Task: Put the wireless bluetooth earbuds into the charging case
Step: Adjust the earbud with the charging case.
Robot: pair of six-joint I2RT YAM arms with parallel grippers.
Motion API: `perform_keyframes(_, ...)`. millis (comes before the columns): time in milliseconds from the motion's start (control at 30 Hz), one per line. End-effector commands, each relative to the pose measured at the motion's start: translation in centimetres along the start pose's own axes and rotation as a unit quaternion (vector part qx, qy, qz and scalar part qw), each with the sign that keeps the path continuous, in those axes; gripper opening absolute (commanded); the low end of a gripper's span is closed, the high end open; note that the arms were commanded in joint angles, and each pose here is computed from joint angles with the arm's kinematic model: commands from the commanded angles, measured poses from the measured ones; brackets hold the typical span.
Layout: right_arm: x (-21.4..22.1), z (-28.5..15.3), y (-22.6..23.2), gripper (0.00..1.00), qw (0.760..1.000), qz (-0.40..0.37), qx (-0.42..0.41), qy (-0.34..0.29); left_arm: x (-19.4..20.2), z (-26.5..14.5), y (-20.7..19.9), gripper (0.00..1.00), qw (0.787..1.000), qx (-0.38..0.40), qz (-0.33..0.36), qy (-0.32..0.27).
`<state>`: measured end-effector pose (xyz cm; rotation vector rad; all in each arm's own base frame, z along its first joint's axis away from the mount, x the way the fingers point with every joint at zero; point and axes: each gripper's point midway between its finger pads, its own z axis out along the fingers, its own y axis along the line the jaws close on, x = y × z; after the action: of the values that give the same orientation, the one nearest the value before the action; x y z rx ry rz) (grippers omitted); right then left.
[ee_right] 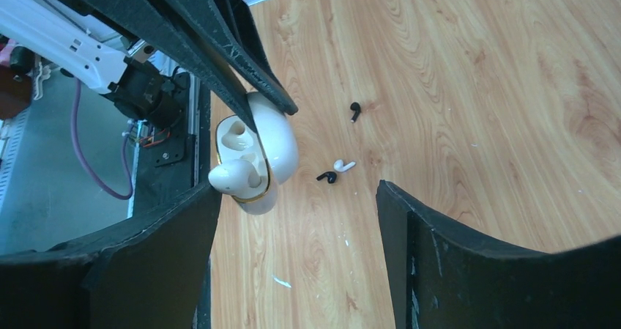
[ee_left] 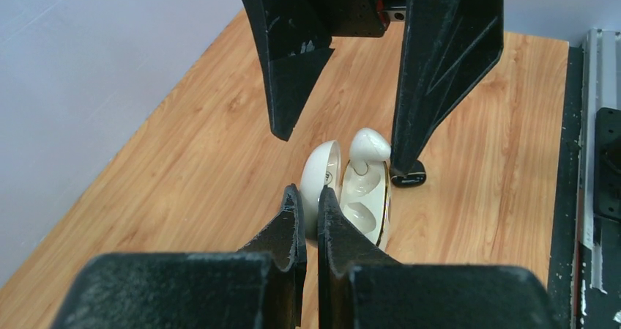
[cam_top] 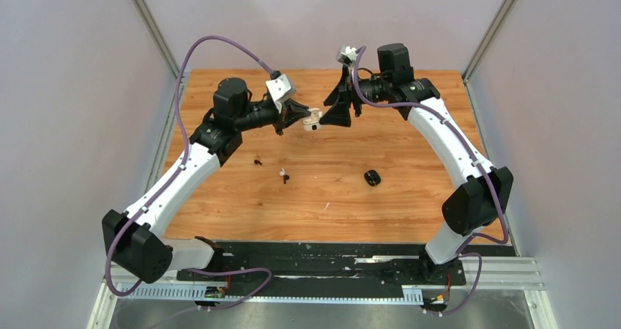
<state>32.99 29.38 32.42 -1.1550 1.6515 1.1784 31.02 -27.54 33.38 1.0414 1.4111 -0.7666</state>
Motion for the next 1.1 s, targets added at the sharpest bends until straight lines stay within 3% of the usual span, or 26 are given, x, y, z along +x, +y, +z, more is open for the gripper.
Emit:
perform_keyframes(0,-1.7,-0.6,2.5,0.78,0.998,-0.029,-0.049,-0.015,-1.7,-0.5,-0.8,0.0,0.999,0.012,0.023,-0.021)
perform_keyframes(1067,-3.1,0.5,2.0,0.79,0.997,-0.019,-0.067,-0.025,-1.8,-0.1,-1.5,0.0,0.998,0.041,0.024,-0.028)
